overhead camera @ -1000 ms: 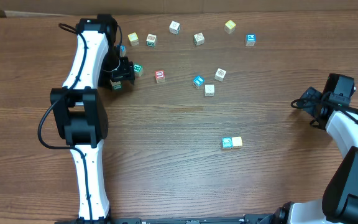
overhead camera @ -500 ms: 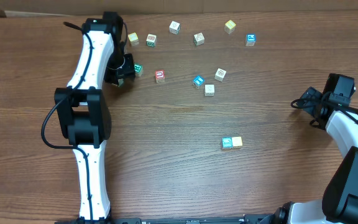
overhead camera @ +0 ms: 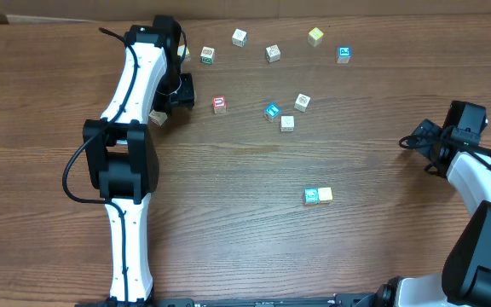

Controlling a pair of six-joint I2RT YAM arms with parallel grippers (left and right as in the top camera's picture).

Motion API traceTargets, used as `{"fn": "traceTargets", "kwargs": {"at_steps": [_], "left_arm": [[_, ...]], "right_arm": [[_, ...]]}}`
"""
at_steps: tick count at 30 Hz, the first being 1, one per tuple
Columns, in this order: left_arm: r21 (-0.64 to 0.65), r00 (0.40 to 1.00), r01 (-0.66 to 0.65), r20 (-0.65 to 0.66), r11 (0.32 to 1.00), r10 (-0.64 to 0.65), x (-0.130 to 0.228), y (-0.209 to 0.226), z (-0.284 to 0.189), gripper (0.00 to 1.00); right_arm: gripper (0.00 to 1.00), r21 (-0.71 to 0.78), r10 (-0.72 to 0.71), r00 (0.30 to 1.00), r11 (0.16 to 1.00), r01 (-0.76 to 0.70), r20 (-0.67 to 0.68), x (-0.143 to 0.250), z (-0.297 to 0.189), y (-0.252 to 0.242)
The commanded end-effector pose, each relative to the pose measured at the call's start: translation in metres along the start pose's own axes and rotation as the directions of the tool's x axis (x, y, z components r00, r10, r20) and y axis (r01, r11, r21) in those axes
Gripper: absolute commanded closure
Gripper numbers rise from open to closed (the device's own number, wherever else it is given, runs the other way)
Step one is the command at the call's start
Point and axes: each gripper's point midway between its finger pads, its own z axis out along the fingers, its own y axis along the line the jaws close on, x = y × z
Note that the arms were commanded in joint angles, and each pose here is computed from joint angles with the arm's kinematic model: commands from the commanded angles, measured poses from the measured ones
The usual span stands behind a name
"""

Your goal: Form a horizontal line

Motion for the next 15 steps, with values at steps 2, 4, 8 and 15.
{"fn": "traceTargets", "kwargs": {"at_steps": [2,4,8,15], "left_arm": [[-0.013,1.0,0.016,0.006,1.0,-0.016,-0.0028,-0.0012,0.0039,0.46],[-0.024,1.0,0.017,0.01,1.0,-0.017,-0.0034,-0.0002,0.0039,0.44],[-0.021,1.0,0.024,0.018,0.999,-0.024,-0.0053,-0.0005,0.0039,0.43],[0.019,1.0,0.02,0.011,1.0,-0.02,-0.0042,-0.0094,0.004,0.61]], "right_arm": [[0.0,0.0,0.007,1.0,1.0,-0.007,0.012,-0.0042,-0.0004,0.0],[0.0,0.0,0.007,1.0,1.0,-0.007,0.012,-0.0042,-0.0004,0.0],[0.0,0.0,0.007,1.0,1.0,-0.007,0.012,-0.0042,-0.0004,0.0],[0.0,0.0,0.007,1.0,1.0,-0.007,0.012,-0.0042,-0.0004,0.0]]}}
